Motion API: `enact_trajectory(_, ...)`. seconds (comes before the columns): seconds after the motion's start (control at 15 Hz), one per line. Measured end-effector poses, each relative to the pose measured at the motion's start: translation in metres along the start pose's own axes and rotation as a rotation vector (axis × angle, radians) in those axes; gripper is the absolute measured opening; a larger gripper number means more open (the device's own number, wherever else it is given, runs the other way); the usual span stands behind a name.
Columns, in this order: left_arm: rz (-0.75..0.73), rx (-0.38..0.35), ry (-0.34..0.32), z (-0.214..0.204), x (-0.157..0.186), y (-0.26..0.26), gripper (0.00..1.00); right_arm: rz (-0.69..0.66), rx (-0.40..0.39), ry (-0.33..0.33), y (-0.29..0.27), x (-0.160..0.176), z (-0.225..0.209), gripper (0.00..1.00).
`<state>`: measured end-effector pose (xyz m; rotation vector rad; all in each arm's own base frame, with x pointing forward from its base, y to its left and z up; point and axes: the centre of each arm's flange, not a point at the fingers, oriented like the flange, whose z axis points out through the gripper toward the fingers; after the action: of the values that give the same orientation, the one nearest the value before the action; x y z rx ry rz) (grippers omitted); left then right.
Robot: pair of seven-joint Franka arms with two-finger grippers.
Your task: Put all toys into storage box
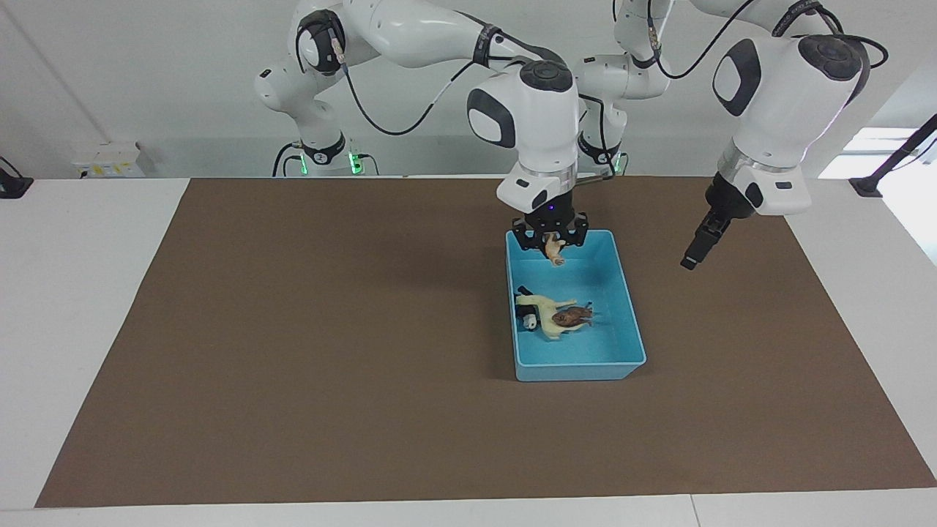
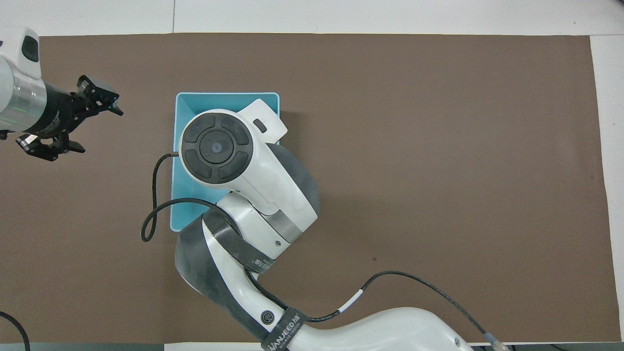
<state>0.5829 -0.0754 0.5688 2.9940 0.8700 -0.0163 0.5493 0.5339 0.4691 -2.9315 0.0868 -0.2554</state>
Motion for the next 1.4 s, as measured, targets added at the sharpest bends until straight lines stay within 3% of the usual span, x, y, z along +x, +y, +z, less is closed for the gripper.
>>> enact_trajectory(0.13, 0.255, 0.059, -0.035, -0.003, -0.004, -0.008, 1.0, -0.005, 0.034, 0.03, -0.007, -0.004, 0.041, 0.17)
enact_trajectory(0.27, 0.411, 0.077, -0.044, -0.006, -0.003, -0.016, 1.0, 0.023, 0.024, 0.021, -0.002, -0.007, 0.065, 0.39)
enact_trajectory(0.47, 0.479, 0.081, -0.053, -0.005, -0.008, -0.019, 1.0, 0.121, 0.007, 0.005, 0.0, -0.005, 0.054, 0.69)
enact_trajectory(0.67, 0.5, 0.093, -0.079, 0.001, -0.016, -0.019, 1.0, 0.175, -0.008, 0.019, 0.012, 0.011, 0.013, 0.98)
enact_trajectory(0.87, 0.513, 0.102, -0.095, 0.0, -0.024, -0.024, 1.0, 0.2, -0.063, 0.051, 0.076, 0.06, -0.058, 1.0)
enact_trajectory(1.07, 0.533, 0.095, -0.08, -0.011, -0.031, -0.024, 1.0, 0.06, -0.115, 0.036, 0.192, 0.12, -0.125, 1.0)
enact_trajectory(1.4, 0.632, 0.088, -0.076, -0.014, -0.029, -0.027, 1.0, -0.12, -0.152, -0.027, 0.374, 0.161, -0.173, 1.0)
